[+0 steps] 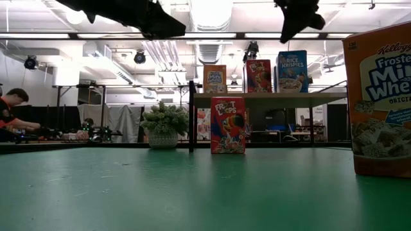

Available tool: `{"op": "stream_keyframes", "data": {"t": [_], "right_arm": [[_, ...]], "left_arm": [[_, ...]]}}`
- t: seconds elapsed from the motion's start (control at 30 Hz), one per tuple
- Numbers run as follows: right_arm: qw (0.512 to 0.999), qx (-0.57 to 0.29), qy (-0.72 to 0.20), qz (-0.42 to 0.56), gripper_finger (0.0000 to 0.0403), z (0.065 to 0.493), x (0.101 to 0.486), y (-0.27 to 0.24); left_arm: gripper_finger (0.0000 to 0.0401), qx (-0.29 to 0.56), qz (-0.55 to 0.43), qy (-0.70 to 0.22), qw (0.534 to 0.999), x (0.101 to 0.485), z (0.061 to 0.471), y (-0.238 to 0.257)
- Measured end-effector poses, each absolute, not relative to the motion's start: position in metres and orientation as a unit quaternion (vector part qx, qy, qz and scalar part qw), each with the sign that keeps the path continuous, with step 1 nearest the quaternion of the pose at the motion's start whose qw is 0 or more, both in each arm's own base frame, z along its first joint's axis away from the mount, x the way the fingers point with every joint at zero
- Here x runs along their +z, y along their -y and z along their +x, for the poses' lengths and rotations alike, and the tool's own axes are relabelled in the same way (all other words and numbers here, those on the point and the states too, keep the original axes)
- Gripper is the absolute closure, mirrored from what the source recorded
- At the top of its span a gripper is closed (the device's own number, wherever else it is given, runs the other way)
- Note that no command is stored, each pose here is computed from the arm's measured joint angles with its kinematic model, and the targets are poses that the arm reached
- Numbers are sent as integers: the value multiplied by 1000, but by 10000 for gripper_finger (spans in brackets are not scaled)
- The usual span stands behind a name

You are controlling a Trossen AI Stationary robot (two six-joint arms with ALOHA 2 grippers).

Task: Stack cereal on shelf
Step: Put the top blue cereal box on the shelf aligned with the other blue cereal box

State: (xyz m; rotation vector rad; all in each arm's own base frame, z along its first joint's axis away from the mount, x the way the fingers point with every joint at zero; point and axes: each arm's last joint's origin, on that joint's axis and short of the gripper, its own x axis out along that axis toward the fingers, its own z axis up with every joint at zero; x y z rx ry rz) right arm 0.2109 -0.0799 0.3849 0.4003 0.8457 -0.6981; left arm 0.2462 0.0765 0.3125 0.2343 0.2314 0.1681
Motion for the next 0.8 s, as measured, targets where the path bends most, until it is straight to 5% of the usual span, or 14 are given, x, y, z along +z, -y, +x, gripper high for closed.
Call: {"op": "stream_keyframes", "data": {"t": [0.8], "right_arm": [[776, -450, -419, 144, 390, 213, 343, 88]], "left_arm": [[186, 83, 110, -121, 983, 306, 245, -76]]}}
